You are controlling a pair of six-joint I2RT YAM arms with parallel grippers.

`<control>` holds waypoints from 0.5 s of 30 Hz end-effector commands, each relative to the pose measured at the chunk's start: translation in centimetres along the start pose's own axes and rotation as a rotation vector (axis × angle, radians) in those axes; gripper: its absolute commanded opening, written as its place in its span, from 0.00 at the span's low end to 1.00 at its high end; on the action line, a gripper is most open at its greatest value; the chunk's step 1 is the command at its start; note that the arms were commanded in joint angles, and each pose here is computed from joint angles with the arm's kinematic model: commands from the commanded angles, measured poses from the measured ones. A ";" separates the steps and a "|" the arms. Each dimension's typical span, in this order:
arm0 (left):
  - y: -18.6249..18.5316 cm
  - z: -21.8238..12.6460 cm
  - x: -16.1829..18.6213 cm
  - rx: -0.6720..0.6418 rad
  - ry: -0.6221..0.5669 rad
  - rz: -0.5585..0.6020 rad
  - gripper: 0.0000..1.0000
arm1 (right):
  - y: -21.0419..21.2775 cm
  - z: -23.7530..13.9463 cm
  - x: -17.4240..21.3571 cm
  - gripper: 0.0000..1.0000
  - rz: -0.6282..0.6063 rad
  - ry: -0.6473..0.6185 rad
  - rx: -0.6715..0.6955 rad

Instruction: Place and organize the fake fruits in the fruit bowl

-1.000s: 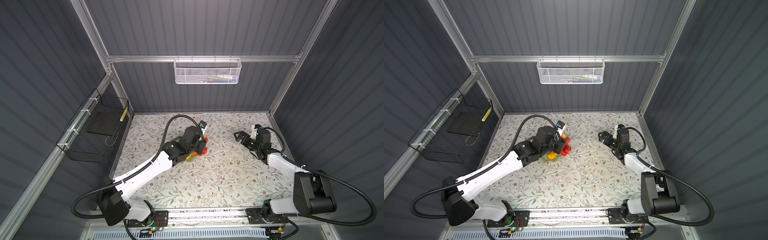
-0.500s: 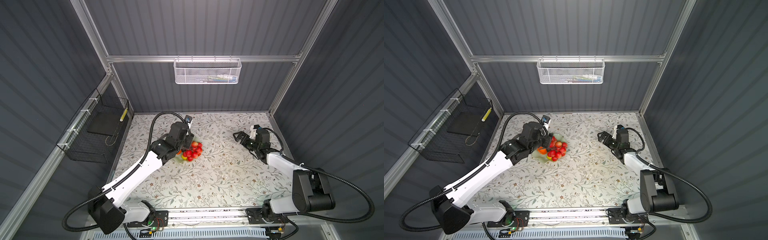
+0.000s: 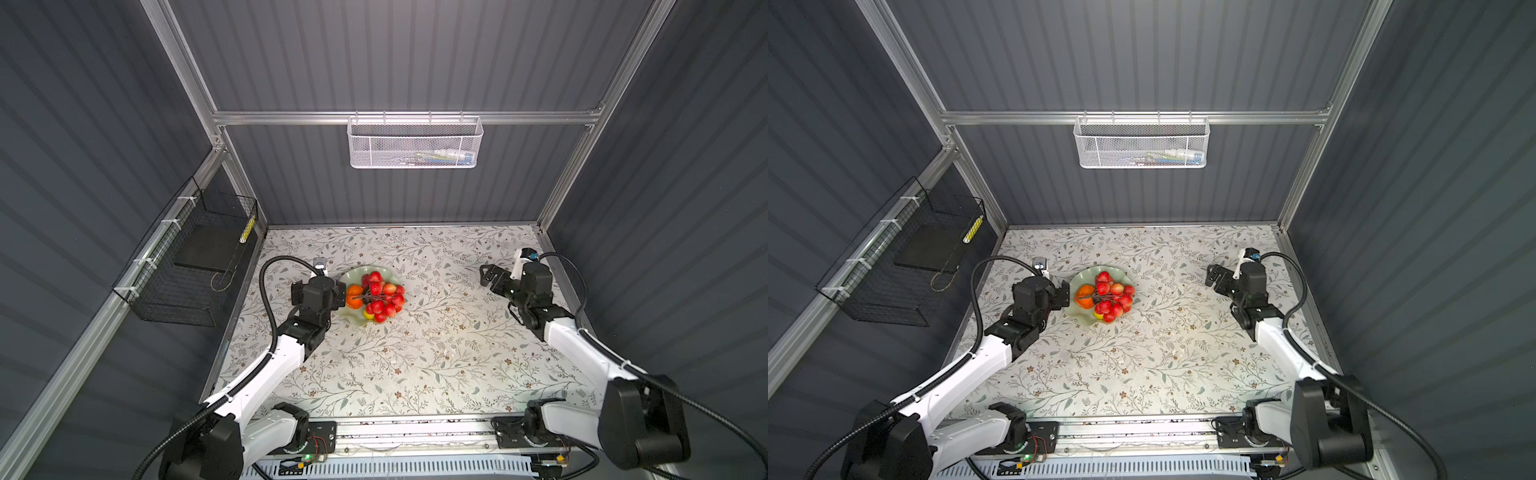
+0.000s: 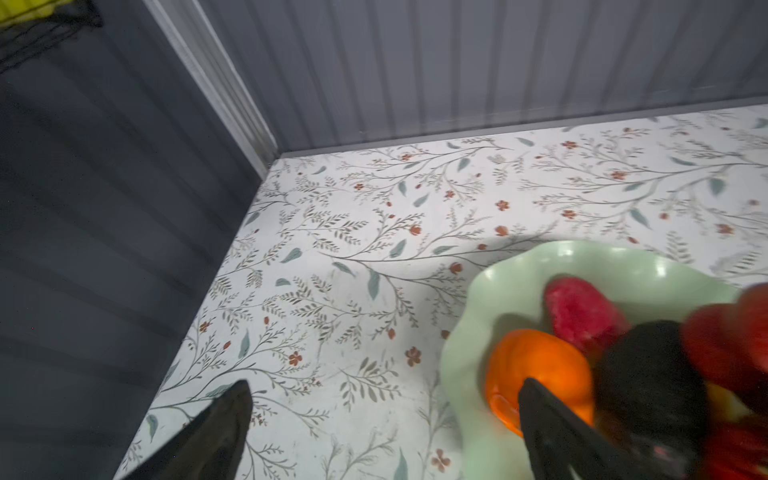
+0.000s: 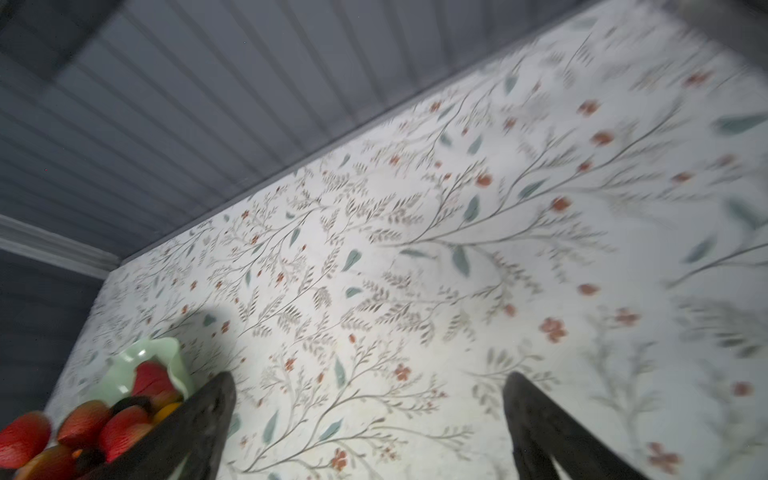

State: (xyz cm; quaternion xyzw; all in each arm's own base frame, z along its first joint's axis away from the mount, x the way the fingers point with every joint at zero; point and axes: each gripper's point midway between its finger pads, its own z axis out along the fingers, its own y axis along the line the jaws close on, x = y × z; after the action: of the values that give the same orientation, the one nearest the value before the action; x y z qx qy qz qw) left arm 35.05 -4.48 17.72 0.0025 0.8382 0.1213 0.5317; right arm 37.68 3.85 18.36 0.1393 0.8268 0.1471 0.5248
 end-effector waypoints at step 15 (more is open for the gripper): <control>3.7 7.8 6.1 -0.011 -0.131 -0.167 1.00 | -8.3 2.0 2.2 0.99 -0.343 -0.237 0.187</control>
State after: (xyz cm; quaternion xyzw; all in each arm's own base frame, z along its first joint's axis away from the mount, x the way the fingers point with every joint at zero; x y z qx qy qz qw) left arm 37.01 2.79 7.46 -0.0781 0.8344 0.1221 0.5318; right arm 36.27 -3.10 10.61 0.0820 0.8144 -0.0682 0.5705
